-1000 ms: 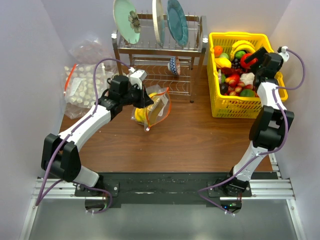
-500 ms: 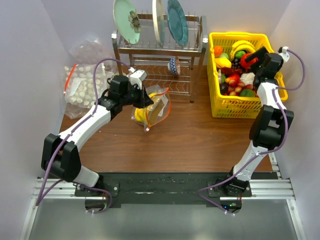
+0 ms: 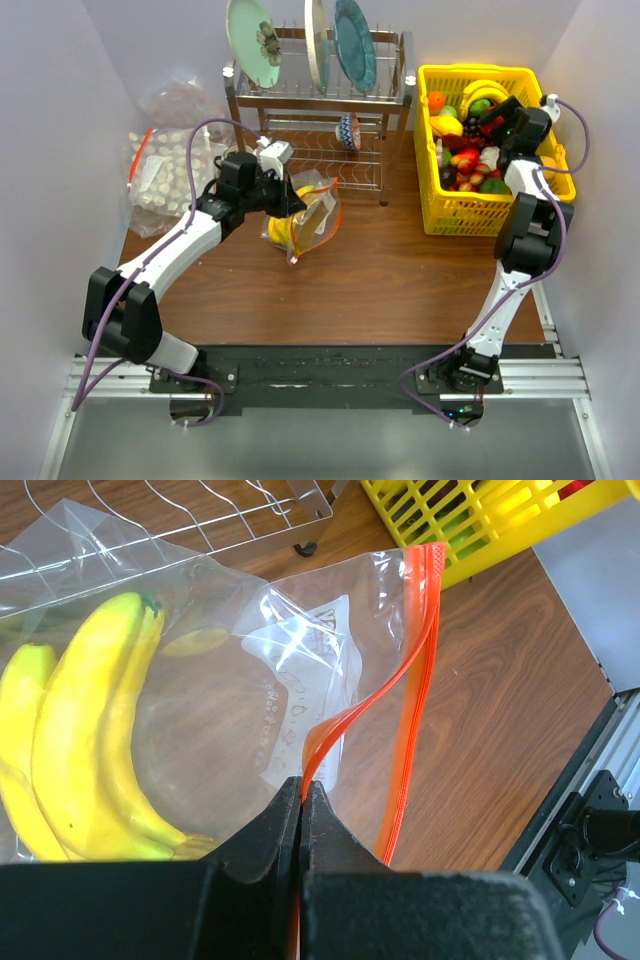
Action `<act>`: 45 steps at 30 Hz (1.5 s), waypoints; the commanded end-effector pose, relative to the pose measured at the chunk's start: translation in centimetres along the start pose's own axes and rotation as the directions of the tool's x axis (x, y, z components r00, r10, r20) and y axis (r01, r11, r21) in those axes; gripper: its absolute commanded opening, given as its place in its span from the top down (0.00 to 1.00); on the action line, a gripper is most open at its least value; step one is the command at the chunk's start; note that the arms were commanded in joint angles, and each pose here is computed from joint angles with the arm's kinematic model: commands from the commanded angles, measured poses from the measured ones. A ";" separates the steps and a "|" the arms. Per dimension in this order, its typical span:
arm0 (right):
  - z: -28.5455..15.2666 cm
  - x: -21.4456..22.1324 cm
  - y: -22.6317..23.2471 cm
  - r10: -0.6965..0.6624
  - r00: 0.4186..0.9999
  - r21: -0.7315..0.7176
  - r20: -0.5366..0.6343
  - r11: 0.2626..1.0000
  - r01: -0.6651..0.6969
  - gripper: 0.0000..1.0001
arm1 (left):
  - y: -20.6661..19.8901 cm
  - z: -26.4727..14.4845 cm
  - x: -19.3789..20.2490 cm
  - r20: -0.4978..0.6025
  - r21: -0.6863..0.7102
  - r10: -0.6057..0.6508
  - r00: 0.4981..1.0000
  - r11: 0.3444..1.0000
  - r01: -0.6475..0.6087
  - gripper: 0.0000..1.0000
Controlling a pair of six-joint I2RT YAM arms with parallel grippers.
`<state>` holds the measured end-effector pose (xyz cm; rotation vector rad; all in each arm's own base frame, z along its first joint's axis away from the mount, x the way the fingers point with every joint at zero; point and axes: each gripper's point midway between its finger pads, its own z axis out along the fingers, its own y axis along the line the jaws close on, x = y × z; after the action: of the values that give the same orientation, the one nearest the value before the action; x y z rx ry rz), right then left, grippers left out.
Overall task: Place the food in the zip-top bag and seal the zipper
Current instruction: Pick up the fake fruit from the bin, then place the fake fruit in the zipper food storage bag.
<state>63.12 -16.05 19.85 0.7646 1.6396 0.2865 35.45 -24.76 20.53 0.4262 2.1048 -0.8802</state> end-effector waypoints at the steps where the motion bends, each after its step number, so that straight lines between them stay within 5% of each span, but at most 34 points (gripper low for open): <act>1: -0.3 -3.9 1.7 -0.037 0.997 -0.037 0.073 0.999 0.040 0.27 | -0.1 -0.1 -1.3 0.045 0.012 0.036 0.998 0.999 -0.036 1.00; 10: -4.1 -3.4 3.2 -0.018 0.997 -0.120 0.070 0.992 0.026 0.43 | 0.0 -0.1 -1.3 0.043 0.016 0.030 0.999 0.999 -0.031 1.00; 28: -18.1 -4.7 11.1 -0.053 0.989 -0.321 0.136 0.943 0.094 0.43 | -0.8 -0.7 -1.2 0.054 0.042 0.016 0.998 0.999 -0.018 1.00; 38: -29.8 6.2 22.4 -0.257 0.966 -0.576 -0.036 0.795 0.190 0.43 | -0.9 -1.3 -1.9 0.068 0.027 0.031 0.997 0.999 -0.033 1.00; 45: -36.2 13.9 24.1 -0.392 0.904 -0.718 -0.170 0.678 0.158 0.44 | -1.2 -1.8 -3.3 0.083 -0.029 0.067 0.994 0.997 -0.065 1.00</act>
<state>38.99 16.02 33.97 0.0018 1.6367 0.7393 35.09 -24.57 20.43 0.4259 2.1085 -0.8813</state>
